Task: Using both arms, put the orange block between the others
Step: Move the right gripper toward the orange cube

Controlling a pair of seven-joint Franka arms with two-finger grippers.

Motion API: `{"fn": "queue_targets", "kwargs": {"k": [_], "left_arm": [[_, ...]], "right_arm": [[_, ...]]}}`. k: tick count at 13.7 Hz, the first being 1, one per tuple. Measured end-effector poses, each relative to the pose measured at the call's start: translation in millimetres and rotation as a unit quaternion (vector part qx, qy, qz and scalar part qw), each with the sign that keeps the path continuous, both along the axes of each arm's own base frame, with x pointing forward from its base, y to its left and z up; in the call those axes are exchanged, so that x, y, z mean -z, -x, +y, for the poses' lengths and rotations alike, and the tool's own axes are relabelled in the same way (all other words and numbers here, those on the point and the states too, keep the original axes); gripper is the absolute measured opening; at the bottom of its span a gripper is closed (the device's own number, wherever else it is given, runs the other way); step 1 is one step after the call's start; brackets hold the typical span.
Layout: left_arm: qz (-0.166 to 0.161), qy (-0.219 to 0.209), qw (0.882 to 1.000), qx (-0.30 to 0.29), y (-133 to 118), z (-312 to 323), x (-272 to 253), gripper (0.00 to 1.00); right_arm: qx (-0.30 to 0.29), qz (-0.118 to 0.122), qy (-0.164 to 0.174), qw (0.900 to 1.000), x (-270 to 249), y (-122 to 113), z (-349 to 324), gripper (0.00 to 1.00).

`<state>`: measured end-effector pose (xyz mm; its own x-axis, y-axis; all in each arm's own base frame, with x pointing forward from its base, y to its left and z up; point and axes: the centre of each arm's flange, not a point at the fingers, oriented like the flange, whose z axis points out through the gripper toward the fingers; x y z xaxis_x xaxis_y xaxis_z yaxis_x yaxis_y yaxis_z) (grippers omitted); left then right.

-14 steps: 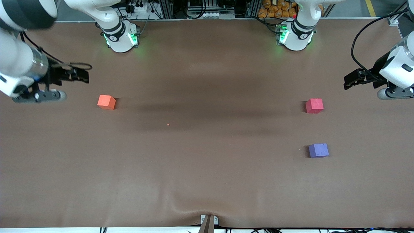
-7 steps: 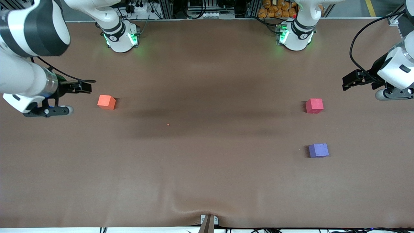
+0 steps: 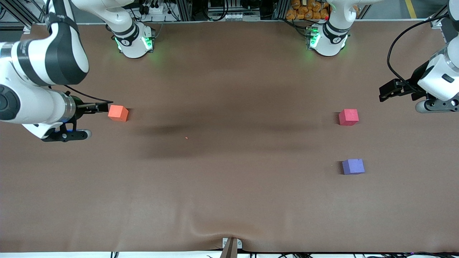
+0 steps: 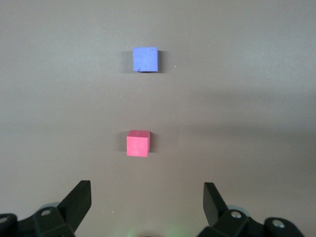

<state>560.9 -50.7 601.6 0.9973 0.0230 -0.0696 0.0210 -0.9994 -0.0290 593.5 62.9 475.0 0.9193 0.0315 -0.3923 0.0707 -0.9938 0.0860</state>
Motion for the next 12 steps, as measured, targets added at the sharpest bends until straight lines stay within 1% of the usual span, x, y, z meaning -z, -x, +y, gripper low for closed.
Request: {"fn": "queue_targets", "kwargs": {"k": [3, 7, 10, 12], "left_arm": [[0.003, 0.000, 1.000, 0.000, -3, 0, 6, 1.00], [0.004, 0.000, 1.000, -0.001, -4, 1, 7, 1.00], [0.004, 0.000, 1.000, -0.001, -4, 1, 8, 1.00], [0.005, 0.000, 1.000, -0.001, -4, 1, 9, 1.00]], "right_arm": [[0.008, 0.010, -0.002, 1.000, 30, -1, -13, 1.00], [0.015, 0.022, -0.002, 1.000, 72, 3, -26, 1.00], [0.023, 0.030, -0.009, 0.999, 109, 7, -55, 1.00], [0.035, 0.038, -0.012, 0.999, 142, 15, -76, 1.00]]}}
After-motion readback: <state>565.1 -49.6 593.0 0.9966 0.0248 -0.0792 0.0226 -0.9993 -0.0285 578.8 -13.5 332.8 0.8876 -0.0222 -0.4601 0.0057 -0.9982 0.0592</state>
